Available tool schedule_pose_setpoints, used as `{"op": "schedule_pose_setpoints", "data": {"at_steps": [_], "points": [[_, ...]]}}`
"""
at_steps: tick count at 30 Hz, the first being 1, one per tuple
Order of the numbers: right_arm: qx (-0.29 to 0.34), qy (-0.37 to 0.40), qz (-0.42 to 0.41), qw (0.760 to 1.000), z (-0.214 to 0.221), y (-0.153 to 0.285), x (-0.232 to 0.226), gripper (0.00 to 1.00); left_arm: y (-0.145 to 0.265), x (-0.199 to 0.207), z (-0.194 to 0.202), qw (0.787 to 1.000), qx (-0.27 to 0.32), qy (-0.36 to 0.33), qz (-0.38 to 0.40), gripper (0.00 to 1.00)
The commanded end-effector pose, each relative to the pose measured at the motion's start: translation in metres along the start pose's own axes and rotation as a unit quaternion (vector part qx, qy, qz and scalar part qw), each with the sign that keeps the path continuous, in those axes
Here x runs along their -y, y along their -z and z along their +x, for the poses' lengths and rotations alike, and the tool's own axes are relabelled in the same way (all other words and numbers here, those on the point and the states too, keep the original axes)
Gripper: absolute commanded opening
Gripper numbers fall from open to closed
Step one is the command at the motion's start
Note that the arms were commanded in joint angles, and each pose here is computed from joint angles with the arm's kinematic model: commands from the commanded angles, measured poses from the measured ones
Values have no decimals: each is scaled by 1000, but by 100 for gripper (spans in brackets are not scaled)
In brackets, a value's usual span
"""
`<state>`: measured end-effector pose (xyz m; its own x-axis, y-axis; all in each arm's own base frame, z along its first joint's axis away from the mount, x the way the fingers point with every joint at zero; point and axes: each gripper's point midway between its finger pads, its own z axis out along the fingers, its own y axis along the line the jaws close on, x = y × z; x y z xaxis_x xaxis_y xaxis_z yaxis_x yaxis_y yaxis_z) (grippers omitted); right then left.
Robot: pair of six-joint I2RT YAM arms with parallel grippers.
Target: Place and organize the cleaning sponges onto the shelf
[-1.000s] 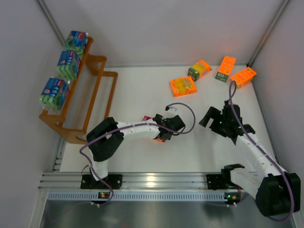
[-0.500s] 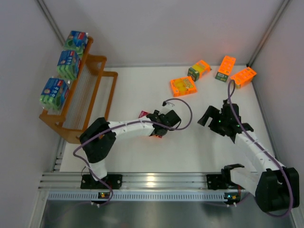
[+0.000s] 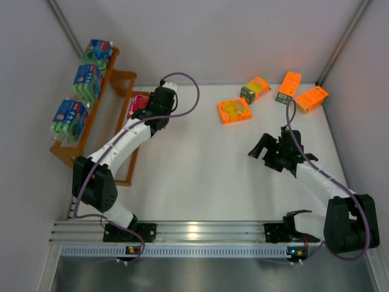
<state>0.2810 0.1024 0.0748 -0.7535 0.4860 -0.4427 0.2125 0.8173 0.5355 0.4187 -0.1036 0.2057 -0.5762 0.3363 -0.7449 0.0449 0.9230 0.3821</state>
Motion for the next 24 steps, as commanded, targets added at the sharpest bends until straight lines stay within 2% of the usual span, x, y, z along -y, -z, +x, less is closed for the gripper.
{"op": "schedule_pose_setpoints", "data": {"at_steps": [1, 7, 13, 20, 24], "points": [[38, -4, -43, 998, -31, -4, -23, 99, -5, -27, -34, 998, 38, -49, 5, 49], [33, -15, -54, 998, -35, -15, -29, 99, -18, -58, -66, 995, 63, -81, 10, 50], [29, -25, -59, 998, -39, -24, -32, 100, -42, -80, -69, 990, 47, -131, -12, 52], [17, -31, -64, 997, -42, -41, -35, 100, -75, -110, -62, 991, 16, -126, -48, 52], [-5, -42, -69, 997, -36, -54, -35, 99, -78, -128, -84, 991, 36, -109, -62, 53]]}}
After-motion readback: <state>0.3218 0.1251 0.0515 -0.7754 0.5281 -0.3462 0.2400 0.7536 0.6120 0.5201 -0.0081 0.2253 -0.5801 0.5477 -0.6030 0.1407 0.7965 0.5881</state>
